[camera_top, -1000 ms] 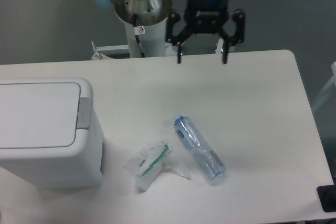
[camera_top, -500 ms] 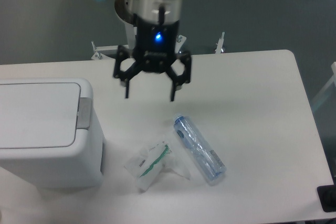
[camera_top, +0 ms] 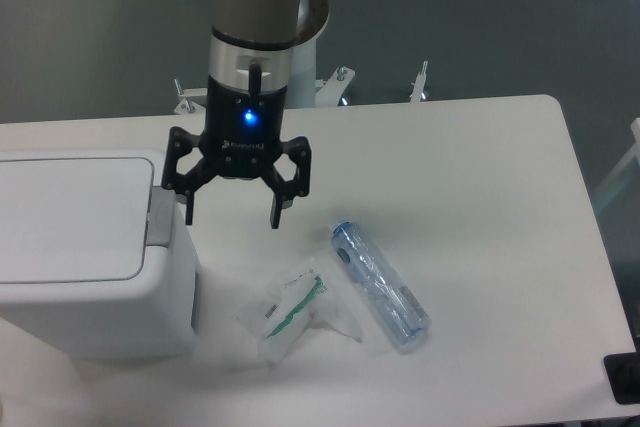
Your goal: Open the trash can
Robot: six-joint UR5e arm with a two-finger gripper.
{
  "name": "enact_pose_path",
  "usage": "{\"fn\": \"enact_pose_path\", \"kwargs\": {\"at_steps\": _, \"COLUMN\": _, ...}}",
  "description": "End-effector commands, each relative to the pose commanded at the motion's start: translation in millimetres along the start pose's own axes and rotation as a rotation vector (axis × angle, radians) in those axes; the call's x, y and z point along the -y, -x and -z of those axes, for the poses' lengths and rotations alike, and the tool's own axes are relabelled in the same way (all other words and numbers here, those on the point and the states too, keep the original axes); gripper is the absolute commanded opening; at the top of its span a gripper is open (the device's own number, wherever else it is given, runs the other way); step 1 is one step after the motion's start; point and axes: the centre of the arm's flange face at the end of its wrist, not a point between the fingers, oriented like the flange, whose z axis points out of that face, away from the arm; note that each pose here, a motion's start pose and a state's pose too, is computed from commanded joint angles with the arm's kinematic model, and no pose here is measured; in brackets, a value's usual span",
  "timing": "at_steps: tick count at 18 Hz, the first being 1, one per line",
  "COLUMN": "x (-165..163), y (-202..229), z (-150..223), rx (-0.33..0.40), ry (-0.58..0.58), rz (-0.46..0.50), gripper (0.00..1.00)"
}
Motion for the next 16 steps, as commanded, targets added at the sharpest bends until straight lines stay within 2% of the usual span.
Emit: {"fn": "enact_pose_path", "kwargs": {"at_steps": 16, "x": -14, "y": -9, "z": -15, "rx": -0.012, "ry": 0.037, "rz": 0.006, "gripper": 1.0}}
